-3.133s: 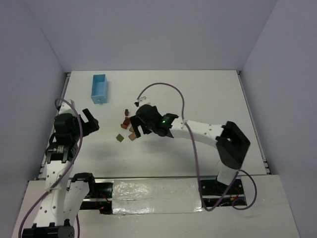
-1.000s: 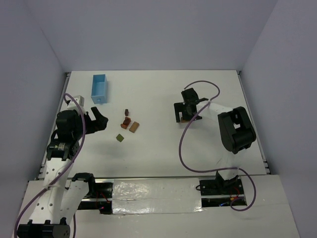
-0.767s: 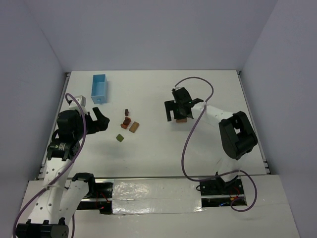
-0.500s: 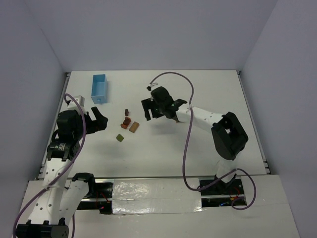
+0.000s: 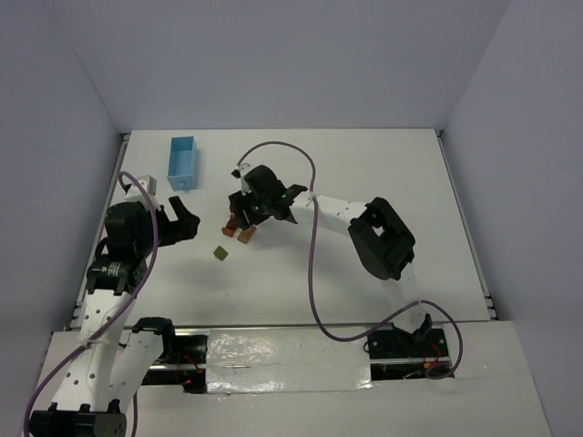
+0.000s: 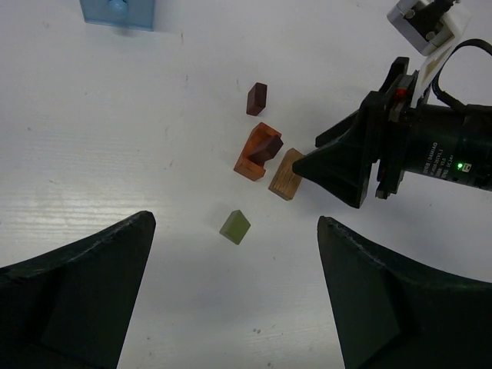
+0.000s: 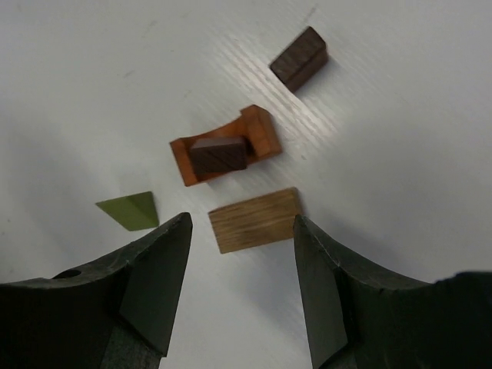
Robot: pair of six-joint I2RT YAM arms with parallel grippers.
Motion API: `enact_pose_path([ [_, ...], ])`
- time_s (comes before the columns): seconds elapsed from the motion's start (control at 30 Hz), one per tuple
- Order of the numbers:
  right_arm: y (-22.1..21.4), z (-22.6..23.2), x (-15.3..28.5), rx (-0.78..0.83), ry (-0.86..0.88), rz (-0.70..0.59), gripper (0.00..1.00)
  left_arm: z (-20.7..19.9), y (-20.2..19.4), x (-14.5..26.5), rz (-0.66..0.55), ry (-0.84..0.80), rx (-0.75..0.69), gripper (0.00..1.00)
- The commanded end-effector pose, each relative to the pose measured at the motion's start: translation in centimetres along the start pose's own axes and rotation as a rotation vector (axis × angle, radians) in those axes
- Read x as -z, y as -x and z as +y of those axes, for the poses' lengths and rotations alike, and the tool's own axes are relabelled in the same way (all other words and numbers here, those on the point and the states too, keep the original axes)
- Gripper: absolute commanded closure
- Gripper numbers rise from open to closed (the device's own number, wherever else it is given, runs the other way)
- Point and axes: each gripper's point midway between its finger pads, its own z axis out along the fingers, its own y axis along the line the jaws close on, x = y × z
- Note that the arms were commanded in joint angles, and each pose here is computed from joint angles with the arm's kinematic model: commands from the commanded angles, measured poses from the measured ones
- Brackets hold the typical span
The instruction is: Build the wood block tower
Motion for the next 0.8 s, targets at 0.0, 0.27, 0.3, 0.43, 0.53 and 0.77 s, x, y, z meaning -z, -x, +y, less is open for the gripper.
enact_pose_path([
  [0.0,3.5,3.4,-0.3,0.005,0.116,-0.09,0.37,-0.9,0.7,0.0,-0.02,-0.042,-0.001,0.0],
  [0.27,3.7,3.2,-2.3,0.002,0.086,-0.068,0.39,-1.0,0.5,-0.1,-0.014,-0.049,-0.003,0.0],
  [0.3,4.0,3.2,-2.4,0.004,0.081,-0.074,0.39,-1.0,0.6,-0.1,-0.014,-0.051,-0.003,0.01],
  [0.43,3.4,3.0,-3.1,0.008,0.072,-0.057,0.41,-1.1,0.5,-0.2,-0.009,-0.056,-0.003,0.0],
  [0.53,3.1,3.0,-3.5,0.012,0.078,-0.051,0.45,-1.1,0.4,-0.3,-0.004,-0.057,-0.004,0.01],
  [0.77,2.5,3.0,-4.0,0.013,0.088,-0.035,0.51,-1.2,0.3,-0.3,-0.001,-0.061,-0.005,0.01],
])
